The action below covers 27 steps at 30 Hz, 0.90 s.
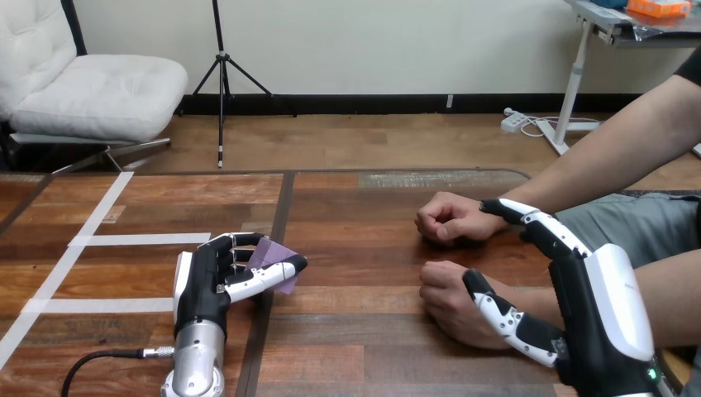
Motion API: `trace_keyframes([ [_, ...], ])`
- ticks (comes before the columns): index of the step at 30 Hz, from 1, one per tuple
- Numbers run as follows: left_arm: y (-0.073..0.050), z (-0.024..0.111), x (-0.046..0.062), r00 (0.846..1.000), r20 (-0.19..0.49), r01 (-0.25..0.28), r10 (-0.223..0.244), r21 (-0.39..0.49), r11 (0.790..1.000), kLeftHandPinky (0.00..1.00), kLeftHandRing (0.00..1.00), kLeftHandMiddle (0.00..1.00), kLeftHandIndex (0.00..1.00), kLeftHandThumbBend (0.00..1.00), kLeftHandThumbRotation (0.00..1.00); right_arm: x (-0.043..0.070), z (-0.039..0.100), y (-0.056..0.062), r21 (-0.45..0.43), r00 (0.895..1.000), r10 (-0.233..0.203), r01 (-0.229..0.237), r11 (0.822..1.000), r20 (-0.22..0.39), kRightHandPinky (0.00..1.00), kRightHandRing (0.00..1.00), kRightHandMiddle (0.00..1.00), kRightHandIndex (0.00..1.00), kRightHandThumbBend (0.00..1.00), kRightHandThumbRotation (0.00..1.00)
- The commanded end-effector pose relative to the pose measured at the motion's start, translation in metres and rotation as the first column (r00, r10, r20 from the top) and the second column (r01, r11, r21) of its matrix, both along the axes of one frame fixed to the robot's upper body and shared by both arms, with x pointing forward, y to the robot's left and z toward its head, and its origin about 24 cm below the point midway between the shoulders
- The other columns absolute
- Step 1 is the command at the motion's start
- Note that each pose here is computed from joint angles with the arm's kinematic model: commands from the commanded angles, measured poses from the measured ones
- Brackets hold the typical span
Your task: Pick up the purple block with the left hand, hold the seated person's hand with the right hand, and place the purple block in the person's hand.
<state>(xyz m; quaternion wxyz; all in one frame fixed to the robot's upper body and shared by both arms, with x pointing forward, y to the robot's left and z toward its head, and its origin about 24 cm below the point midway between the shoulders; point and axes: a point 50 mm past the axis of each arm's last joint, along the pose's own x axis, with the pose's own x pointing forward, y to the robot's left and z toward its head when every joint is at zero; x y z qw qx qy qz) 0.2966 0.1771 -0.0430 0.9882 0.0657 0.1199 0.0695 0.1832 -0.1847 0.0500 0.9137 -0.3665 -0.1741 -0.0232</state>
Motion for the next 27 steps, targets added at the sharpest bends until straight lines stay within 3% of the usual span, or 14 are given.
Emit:
trace_keyframes([
  [1, -0.007, 0.019, 0.013, 0.994, 0.110, 0.023, -0.022, -0.013, 1.000, 0.34, 0.39, 0.46, 0.49, 0.87, 0.02, 0.007, 0.021, -0.003, -0.046, 0.998, 0.006, -0.003, 0.999, 0.065, 0.76, 0.83, 0.83, 0.80, 0.53, 0.17],
  [14, -0.014, 0.024, 0.015, 0.986, 0.157, 0.056, -0.049, -0.039, 0.998, 0.34, 0.39, 0.46, 0.48, 0.88, 0.04, 0.010, 0.029, -0.012, -0.138, 1.000, -0.006, 0.007, 0.990, 0.011, 0.77, 0.86, 0.87, 0.84, 0.62, 0.18],
  [27, -0.020, 0.030, 0.016, 0.973, 0.222, 0.082, -0.060, -0.093, 0.992, 0.34, 0.40, 0.46, 0.49, 0.89, 0.03, 0.013, 0.036, -0.020, -0.226, 0.999, -0.019, 0.010, 0.974, -0.036, 0.85, 0.90, 0.89, 0.87, 0.68, 0.19],
])
